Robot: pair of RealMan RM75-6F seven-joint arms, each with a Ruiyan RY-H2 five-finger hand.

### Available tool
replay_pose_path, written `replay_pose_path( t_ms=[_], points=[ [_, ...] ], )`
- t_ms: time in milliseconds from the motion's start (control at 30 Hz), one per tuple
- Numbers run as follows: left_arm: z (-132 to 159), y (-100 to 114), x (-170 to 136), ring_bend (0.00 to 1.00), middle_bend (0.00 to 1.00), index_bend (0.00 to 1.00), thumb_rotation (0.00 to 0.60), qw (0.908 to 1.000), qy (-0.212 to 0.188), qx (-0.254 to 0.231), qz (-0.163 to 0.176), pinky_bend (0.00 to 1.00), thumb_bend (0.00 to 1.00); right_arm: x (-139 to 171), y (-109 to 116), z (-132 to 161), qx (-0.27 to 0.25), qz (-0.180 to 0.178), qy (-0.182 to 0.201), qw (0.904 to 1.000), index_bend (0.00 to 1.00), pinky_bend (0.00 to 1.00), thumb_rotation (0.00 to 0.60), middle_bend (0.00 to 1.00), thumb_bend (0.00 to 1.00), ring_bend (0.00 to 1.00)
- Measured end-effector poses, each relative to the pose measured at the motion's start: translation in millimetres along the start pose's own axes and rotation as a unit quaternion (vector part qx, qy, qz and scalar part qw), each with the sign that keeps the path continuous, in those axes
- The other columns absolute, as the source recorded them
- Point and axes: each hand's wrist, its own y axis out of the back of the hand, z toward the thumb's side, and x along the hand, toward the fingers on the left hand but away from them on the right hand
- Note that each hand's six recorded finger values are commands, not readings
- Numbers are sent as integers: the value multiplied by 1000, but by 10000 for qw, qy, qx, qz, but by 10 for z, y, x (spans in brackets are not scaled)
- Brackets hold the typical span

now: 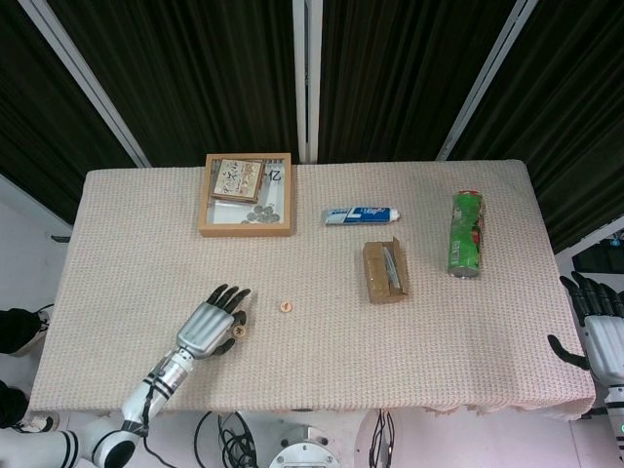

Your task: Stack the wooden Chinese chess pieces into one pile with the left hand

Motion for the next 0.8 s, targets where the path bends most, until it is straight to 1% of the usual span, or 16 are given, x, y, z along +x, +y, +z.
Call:
replay_pose_path(
  t_ms=[233,600,800],
  points=[
    [5,9,7,0,14,433,600,10000,-31,-89,32,0,307,-25,-19,41,16,25,45,10000,0,0,600,0,223,0],
    [-12,-16,7,0,14,439,600,9999,-20,-156,15,0,307,-14,-12,29,29,17,13,10000,0,0,600,0,224,0],
    [-3,-1,12,0,22,478,600,9997,-38,-221,61,0,306,-11,-25,32,32,38,18,10000,0,0,600,0,224,0]
  ],
)
